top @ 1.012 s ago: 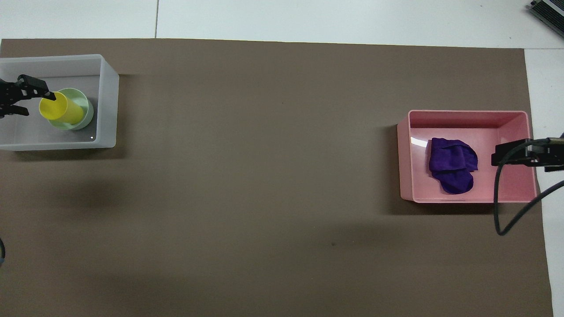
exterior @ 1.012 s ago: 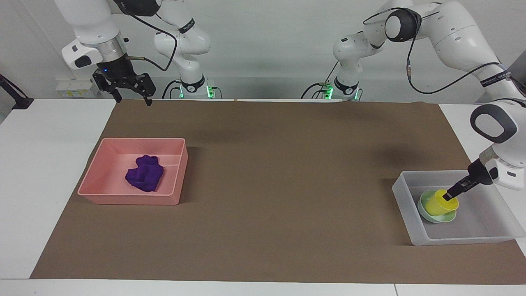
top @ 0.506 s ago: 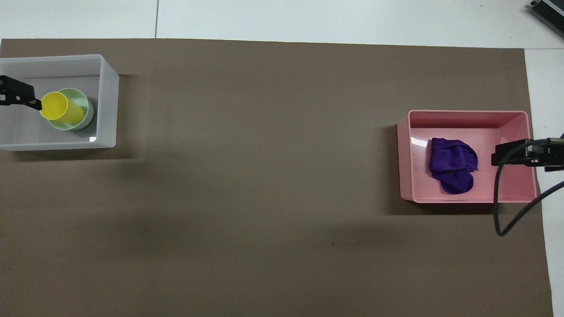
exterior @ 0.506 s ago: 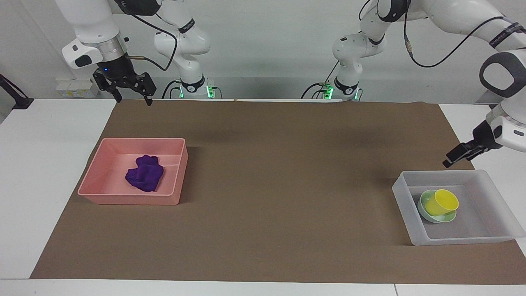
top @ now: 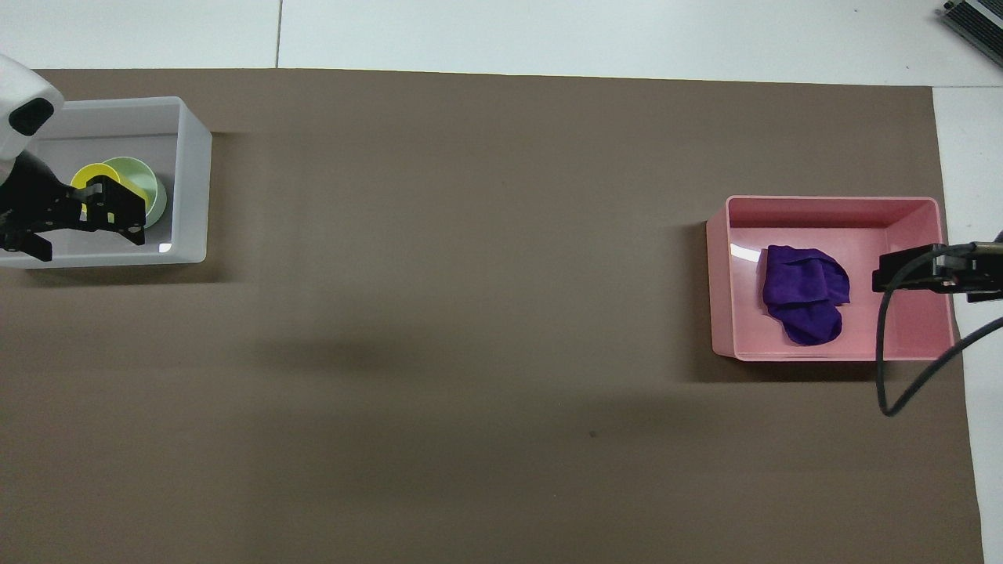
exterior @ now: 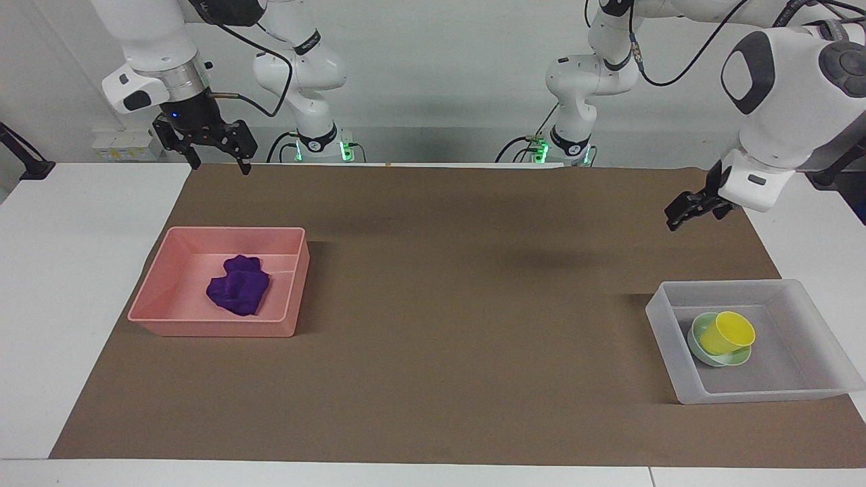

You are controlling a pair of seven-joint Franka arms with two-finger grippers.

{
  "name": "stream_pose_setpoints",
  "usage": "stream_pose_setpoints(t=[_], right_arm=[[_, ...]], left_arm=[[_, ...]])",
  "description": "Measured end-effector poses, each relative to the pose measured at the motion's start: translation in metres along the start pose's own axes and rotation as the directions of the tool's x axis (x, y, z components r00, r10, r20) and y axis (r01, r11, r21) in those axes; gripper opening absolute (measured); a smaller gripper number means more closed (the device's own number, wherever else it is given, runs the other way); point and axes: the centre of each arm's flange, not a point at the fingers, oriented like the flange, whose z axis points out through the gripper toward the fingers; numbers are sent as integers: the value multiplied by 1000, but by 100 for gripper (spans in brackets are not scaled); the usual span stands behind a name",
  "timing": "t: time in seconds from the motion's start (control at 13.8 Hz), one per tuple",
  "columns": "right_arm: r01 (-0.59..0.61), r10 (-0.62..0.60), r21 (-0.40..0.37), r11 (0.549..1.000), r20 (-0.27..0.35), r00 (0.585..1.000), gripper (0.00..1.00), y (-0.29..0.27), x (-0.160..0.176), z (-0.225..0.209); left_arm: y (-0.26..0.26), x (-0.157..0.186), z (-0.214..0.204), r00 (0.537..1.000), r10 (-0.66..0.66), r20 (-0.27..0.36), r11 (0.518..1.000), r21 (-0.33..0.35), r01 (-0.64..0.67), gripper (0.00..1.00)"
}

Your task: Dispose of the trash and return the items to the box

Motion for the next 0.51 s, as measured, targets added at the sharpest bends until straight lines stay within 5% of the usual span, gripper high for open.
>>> stream_pose_setpoints(t=[0.51], right_arm=[[0, 0, 0, 1000, 0, 1000, 100, 0, 0, 0]], left_arm=[[-12, -49, 14, 999, 19, -46, 999, -37, -20, 100]])
